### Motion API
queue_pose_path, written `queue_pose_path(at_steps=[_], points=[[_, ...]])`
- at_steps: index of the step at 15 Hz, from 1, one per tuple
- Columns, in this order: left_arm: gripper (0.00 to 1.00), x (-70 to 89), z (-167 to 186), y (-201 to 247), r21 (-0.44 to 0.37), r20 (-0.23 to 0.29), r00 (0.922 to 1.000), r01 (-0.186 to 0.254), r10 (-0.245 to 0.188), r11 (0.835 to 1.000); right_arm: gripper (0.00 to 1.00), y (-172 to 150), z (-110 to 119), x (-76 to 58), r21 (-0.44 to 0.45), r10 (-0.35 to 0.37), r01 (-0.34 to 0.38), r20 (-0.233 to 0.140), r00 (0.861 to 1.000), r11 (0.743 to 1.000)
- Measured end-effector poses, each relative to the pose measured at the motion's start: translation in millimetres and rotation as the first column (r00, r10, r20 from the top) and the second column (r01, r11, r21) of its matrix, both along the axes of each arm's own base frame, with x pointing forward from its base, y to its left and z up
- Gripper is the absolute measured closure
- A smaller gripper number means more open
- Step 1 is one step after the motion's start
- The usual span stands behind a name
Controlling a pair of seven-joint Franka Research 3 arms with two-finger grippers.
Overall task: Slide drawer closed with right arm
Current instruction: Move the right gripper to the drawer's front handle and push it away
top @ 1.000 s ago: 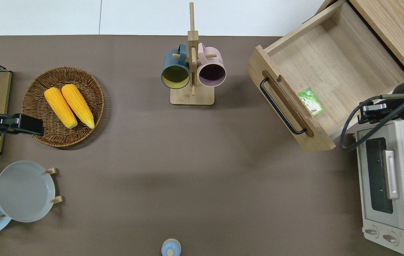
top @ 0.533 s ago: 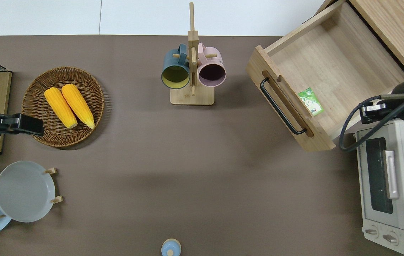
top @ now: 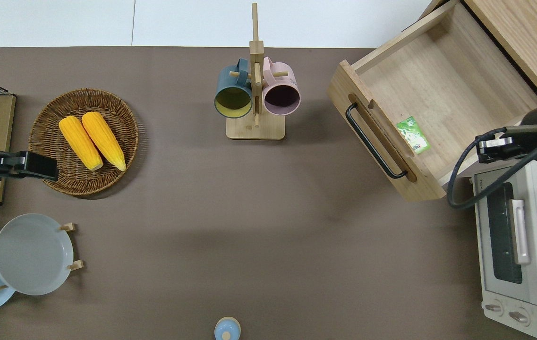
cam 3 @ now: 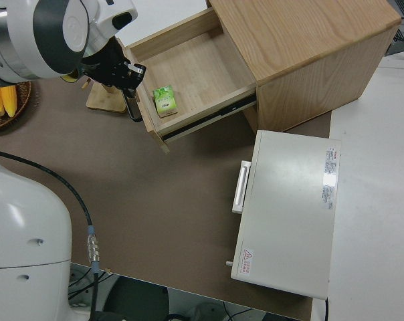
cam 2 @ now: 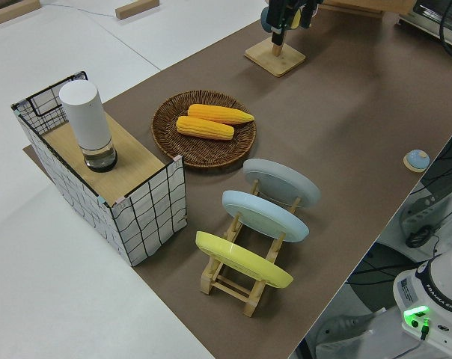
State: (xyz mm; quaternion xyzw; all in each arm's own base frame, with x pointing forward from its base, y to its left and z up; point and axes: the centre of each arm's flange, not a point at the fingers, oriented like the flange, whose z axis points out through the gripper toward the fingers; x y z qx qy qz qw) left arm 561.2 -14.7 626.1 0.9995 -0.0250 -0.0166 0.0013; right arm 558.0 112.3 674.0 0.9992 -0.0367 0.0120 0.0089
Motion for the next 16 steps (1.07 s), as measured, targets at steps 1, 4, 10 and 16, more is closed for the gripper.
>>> queue_pose_path(at_steps=[1,4,10,16], points=[[0.00,0.0,0,0,0.000,0.000,1.0000,0.000,0.000,1.000,0.99,13,1,-2.8,0.001,-0.016,0.016,0.002,1.000,1.000],[0.00,0.0,0,0,0.000,0.000,1.0000,0.000,0.000,1.000,0.99,44,1,-10.7,0.004,-0.072,0.072,0.004,0.997,0.997],[0.00,0.0,0,0,0.000,0.000,1.0000,0.000,0.000,1.000,0.99,98,-12,-18.0,0.006,-0.195,0.195,0.001,0.981,0.981],[0.00,0.0,0,0,0.000,0.000,1.0000,0.000,0.000,1.000,0.99,151,-63,-9.0,-0.037,-0.364,0.363,-0.036,0.931,0.931]])
